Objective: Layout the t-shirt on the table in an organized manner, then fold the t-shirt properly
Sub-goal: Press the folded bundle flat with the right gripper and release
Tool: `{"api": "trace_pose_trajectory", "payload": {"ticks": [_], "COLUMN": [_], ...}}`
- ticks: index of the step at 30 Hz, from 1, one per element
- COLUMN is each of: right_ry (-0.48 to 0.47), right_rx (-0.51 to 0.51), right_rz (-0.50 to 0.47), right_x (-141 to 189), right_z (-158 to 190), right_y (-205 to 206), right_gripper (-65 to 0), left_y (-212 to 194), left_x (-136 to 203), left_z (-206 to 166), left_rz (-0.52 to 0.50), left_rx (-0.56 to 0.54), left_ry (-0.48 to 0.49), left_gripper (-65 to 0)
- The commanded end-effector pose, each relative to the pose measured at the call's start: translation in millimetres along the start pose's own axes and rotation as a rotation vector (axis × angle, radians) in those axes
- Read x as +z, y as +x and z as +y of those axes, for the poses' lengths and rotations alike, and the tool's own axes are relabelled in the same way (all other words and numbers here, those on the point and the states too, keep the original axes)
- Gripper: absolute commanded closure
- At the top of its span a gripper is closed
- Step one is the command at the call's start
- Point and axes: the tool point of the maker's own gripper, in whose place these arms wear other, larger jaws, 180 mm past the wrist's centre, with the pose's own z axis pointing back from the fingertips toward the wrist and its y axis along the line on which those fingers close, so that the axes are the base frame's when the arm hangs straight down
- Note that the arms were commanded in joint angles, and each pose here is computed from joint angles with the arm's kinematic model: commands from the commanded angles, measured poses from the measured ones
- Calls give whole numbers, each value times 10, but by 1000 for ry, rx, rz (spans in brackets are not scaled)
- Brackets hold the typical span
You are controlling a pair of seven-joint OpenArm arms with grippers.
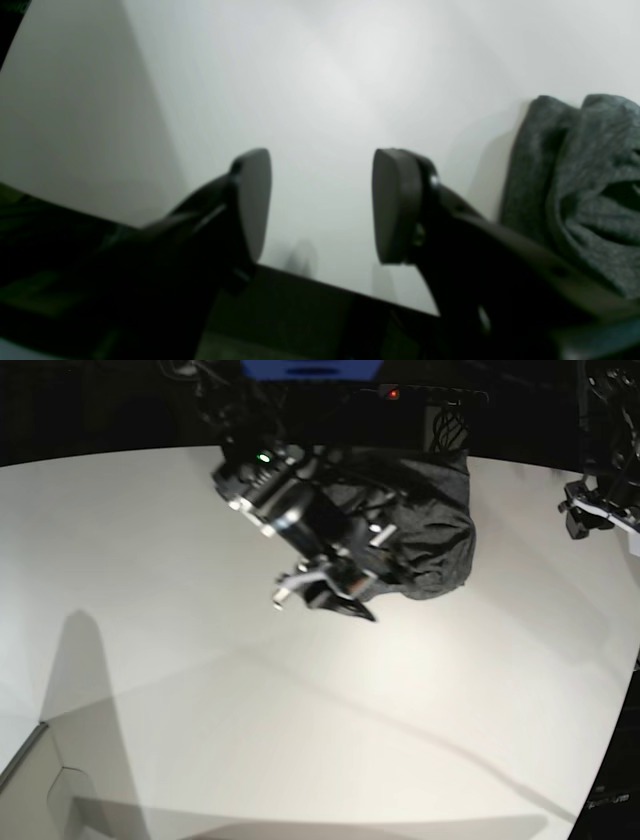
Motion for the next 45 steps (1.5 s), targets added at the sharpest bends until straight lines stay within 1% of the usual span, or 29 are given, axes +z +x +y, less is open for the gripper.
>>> {"api": "trace_pose_trajectory", "payload": {"ticks": [1,5,8,11,16,17,18,20,21,24,25,28,31,33,36,38,41,43,44,45], "right_ry": [0,7,19,44,63,67,71,75,76,105,118,159,235,300,429,496,558,578,583,584], "right_rx": [-23,-71,-100,-103,-121,-125,-130,-132,-133,-130,-127,-120,-102,-67,0,43,99,120,127,134], "right_rz": [-39,33,65,78,129,135,142,149,148,134,128,103,82,72,85,87,89,80,77,80], "right_x": [38,205,270,276,247,240,236,235,231,211,206,187,189,192,259,297,358,361,359,362], "right_z": [37,173,277,374,445,460,476,489,496,603,645,797,1057,1233,1580,1724,1832,1871,1877,1864], "right_y": [96,-183,-308,-345,-547,-584,-621,-647,-641,-583,-557,-452,-360,-317,-382,-420,-466,-450,-442,-457], "right_gripper": [-363,-365,-365,-365,-359,-348,-328,-265,-218,-44,0,0,0,0,0,0,0,0,-6,-27], "left_y": [158,259,302,352,376,375,369,365,364,313,308,308,311,311,306,335,350,347,366,399], "left_x": [28,4,2,7,4,4,4,7,7,15,16,16,18,18,21,52,112,148,153,159], "left_z": [5,-23,-40,-61,-70,-66,-64,-56,-54,-44,-44,-42,-43,-43,-32,35,168,245,255,269], "left_rz": [-45,-71,-82,-95,-101,-101,-99,-98,-98,-86,-84,-84,-85,-85,-84,-94,-84,-75,-78,-84], "left_rx": [-14,-11,-12,-15,-13,-15,-15,-15,-16,-15,-14,-15,-17,-17,-18,-8,19,32,35,41], "left_ry": [-2,-7,-10,-15,-18,-16,-15,-12,-11,-11,-12,-11,-10,-10,-6,10,42,61,64,67], "left_gripper": [-321,-321,-321,-321,-321,-321,-321,-321,-321,-321,-321,-321,-321,-321,-321,-321,-321,-321,-321,-321]}}
